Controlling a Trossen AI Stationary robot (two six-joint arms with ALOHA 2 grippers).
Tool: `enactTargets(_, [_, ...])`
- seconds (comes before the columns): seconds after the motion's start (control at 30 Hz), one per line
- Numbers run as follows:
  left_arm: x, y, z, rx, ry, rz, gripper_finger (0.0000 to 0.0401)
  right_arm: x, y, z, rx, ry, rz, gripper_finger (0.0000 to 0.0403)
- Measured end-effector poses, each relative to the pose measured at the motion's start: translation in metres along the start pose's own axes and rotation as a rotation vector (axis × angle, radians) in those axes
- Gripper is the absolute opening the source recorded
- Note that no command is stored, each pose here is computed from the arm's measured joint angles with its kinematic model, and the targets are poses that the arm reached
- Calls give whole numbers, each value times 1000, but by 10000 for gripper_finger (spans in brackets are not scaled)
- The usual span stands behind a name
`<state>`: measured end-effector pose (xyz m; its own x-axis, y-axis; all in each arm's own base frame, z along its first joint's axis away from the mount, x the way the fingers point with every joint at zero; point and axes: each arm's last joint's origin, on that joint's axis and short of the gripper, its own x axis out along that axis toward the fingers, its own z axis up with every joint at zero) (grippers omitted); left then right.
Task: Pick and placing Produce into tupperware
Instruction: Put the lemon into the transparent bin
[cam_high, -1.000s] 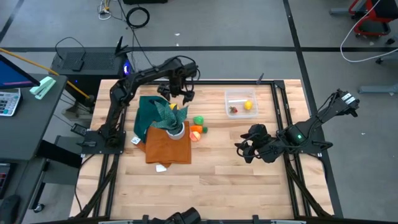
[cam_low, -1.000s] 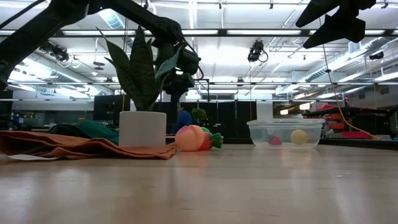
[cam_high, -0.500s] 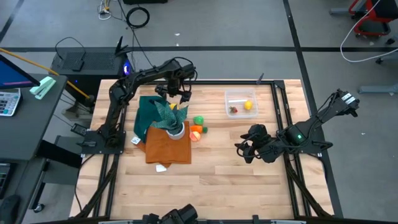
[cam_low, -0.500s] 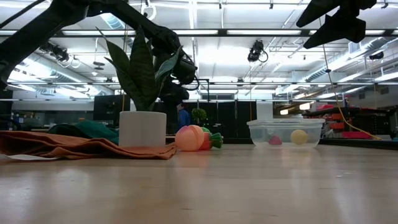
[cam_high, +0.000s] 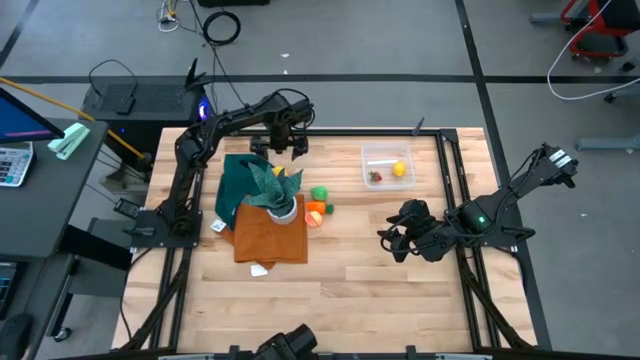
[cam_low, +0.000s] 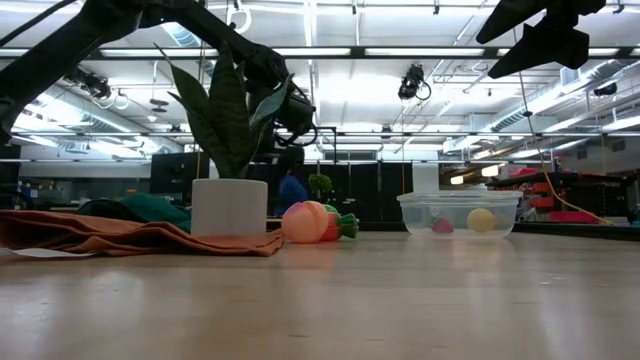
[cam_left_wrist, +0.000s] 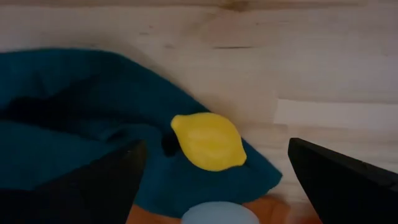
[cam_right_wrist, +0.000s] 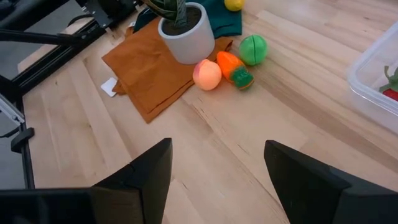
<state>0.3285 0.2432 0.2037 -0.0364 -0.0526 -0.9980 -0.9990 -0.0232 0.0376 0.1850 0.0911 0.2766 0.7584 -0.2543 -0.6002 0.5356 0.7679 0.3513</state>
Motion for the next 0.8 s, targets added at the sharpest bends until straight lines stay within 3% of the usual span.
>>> enactTargets(0.8, [0,-7,-1,-231,-3,-61,400,0,0,0,0,-1,-1,219])
